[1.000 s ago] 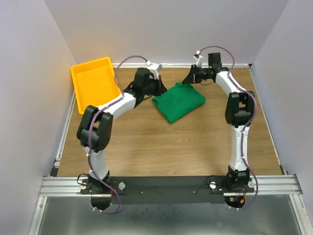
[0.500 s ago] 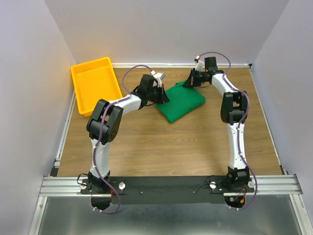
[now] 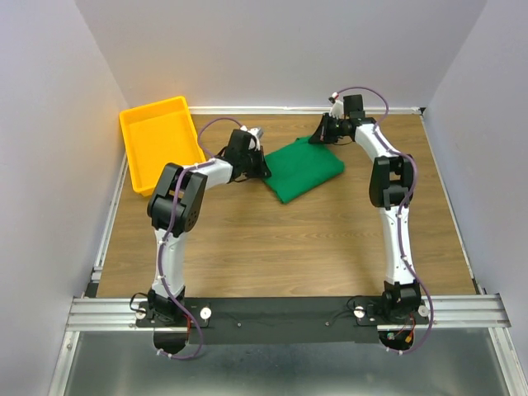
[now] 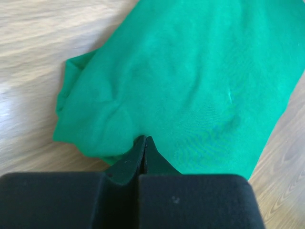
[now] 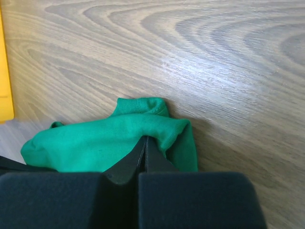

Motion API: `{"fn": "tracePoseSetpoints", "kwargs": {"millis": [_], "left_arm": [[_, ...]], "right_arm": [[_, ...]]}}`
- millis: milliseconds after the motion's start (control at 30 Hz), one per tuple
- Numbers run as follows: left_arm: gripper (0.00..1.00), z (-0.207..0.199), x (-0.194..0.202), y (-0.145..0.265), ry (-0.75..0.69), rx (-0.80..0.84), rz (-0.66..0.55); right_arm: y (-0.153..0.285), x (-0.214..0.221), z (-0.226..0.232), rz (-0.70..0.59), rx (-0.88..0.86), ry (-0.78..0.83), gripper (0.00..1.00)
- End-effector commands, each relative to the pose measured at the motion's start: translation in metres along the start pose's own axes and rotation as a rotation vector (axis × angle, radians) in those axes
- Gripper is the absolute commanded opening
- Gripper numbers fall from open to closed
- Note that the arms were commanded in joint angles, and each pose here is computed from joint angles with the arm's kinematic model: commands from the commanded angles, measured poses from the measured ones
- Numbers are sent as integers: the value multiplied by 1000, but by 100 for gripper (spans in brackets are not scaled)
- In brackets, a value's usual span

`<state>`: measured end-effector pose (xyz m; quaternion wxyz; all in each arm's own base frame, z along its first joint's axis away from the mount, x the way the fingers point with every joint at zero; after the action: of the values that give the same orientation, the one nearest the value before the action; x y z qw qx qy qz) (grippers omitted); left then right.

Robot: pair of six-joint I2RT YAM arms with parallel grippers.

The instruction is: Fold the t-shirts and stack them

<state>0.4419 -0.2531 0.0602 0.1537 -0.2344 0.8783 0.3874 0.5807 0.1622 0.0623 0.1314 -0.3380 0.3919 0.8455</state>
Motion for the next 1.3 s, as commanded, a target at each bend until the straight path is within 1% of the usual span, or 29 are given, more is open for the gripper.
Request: {"fn": "tracePoseSetpoints", "kwargs": {"millis": [0,167,300,367,533,800,900,933,1000,1067,1133,1167,1233,1267], "left_arm": [[0,17,-8,10,55,-83,-34],[0,17,-14,16,86,-91,-70],[0,11,-30,25,106,-81,-128],[0,7,-40,31,113,-69,-164],[0,-2,-60,43,106,-63,-234],[0,4,-75,41,145,-66,-256],[0,-7,-82,44,121,-16,-277],[0,-16,-89,48,104,20,-302],[0,-28,-89,50,65,78,-292],[3,-42,-91,49,25,137,-271],[5,-41,-88,38,21,150,-240],[6,-47,-91,36,12,173,-235],[8,-47,-86,25,24,174,-215],[10,-50,-90,23,27,179,-221]], "right_arm": [[-11,7,-16,-1,42,-29,5],[-11,4,-18,-12,48,-28,8],[-7,-4,-23,-42,59,-25,17],[-7,-6,-25,-52,66,-22,19],[-3,-11,-36,-75,96,-20,21],[5,-15,-42,-90,87,-12,24],[13,-21,-48,-105,113,5,24],[16,-22,-52,-107,129,14,28],[20,-27,-50,-116,135,27,29],[24,-28,-51,-119,138,36,30],[30,-32,-45,-125,134,55,31],[30,-29,-45,-115,133,56,31],[41,-37,-39,-128,139,90,31],[44,-34,-36,-120,133,95,32]]}}
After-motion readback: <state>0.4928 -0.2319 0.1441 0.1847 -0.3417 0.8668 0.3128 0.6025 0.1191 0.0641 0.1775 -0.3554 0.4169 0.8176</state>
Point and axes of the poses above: each gripper's point midway between its finger pads, its own y axis back along the fingers, its own z axis along the line the jaws close on, x = y × z, the point moved 4 cm from there along y, back along the fingers, and after that the axes turned 13 degrees about y, right-handed, at the moved point
